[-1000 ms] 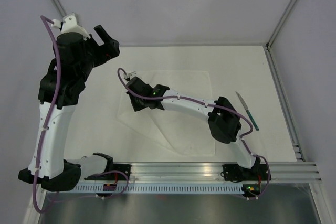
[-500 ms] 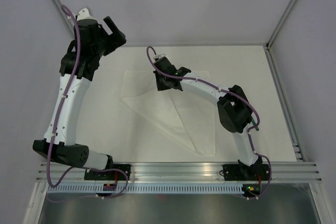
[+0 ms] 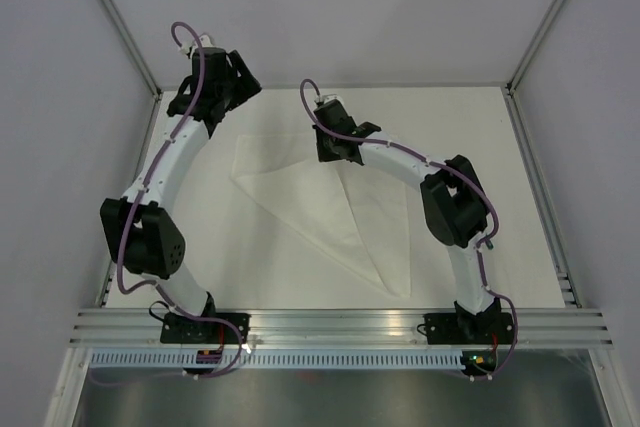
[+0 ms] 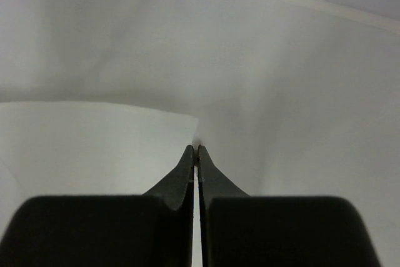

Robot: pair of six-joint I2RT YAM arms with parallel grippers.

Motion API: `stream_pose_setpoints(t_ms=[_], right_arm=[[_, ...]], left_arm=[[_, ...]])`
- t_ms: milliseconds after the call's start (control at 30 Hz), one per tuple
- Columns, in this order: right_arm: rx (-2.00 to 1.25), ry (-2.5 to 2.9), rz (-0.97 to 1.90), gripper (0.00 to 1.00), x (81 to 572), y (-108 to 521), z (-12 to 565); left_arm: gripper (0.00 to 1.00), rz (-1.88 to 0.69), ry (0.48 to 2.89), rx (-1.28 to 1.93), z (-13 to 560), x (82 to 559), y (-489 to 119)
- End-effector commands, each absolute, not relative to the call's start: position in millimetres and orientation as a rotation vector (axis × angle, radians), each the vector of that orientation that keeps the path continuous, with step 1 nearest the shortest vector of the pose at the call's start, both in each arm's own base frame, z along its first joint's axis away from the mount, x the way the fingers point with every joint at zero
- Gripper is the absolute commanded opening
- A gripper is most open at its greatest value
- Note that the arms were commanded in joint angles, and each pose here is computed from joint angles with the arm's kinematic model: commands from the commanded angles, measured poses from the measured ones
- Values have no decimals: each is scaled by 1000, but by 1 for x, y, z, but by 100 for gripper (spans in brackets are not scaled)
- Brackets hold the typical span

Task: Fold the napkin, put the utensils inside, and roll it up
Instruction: Fold the napkin at the center of the board.

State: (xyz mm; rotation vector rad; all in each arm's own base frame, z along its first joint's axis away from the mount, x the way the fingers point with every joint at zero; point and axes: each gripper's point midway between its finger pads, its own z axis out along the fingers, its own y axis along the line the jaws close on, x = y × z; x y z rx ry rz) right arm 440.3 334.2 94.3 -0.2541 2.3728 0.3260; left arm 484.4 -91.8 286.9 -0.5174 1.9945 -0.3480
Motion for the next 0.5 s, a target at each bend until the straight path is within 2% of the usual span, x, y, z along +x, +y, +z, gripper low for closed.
stream_pose_setpoints(t_ms=[0, 233, 467], right_arm=[[-224, 2262, 344, 0, 456, 326, 130], [-216, 2242, 295, 0, 462, 312, 130], [-179, 2211, 281, 0, 469, 297, 135]], left_arm=[[77, -401, 1931, -545, 276, 518, -95], [59, -410, 2017, -569, 202, 555, -101], [56, -375, 2102, -610, 145, 568, -99]])
